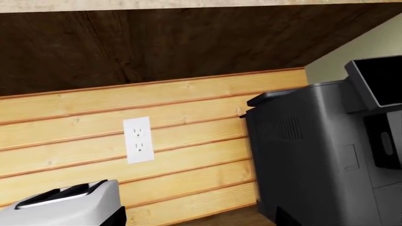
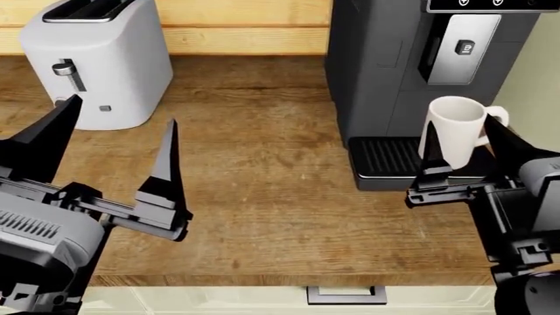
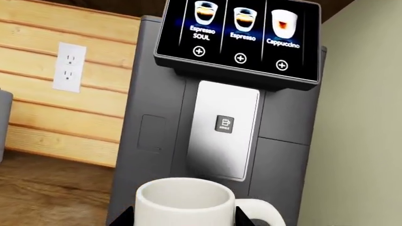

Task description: Pick the mug from the cabinet, place it under the coffee machine dispenser, and press the start button.

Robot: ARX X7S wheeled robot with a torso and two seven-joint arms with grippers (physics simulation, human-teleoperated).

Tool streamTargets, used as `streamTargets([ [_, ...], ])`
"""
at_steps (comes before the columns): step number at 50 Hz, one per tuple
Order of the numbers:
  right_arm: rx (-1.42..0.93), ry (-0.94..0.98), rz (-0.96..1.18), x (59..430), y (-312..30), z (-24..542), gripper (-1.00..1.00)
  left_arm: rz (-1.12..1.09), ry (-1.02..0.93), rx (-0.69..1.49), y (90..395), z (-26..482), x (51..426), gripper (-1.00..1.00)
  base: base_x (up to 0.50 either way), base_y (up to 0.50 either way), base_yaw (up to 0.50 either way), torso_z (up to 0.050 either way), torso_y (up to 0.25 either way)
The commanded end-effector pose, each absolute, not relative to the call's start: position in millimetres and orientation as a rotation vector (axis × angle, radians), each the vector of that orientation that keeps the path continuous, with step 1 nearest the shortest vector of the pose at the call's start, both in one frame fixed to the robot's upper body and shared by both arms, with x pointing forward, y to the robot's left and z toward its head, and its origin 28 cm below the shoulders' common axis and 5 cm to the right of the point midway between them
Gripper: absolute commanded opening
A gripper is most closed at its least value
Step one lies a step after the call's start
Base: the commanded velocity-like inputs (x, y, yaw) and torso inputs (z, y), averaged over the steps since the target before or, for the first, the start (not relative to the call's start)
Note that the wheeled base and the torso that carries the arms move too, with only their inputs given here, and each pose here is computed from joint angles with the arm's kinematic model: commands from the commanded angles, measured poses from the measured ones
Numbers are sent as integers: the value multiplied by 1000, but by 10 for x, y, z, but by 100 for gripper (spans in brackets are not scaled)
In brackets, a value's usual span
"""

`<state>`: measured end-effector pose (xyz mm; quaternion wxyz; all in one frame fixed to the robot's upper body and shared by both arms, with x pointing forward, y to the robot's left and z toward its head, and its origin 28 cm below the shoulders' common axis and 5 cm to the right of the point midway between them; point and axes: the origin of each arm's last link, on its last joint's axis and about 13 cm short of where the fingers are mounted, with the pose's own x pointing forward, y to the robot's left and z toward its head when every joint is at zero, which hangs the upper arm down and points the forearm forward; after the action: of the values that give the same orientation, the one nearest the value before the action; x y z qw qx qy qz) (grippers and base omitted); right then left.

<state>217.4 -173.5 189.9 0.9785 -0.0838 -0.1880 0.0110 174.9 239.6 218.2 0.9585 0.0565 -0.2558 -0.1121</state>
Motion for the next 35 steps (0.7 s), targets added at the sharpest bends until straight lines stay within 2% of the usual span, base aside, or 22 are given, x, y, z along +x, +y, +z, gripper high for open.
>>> streamTargets([
  [1,-179,-391,-7,2295,-1745,1866,-100,-231,-519,118,2393,2186,1743,100,0,0,0,0,0],
  [35,-157,-348,-35,2512,-1744,1742,-100,-235,-515,119,2391,2168,1745,100,0,0,0,0,0],
])
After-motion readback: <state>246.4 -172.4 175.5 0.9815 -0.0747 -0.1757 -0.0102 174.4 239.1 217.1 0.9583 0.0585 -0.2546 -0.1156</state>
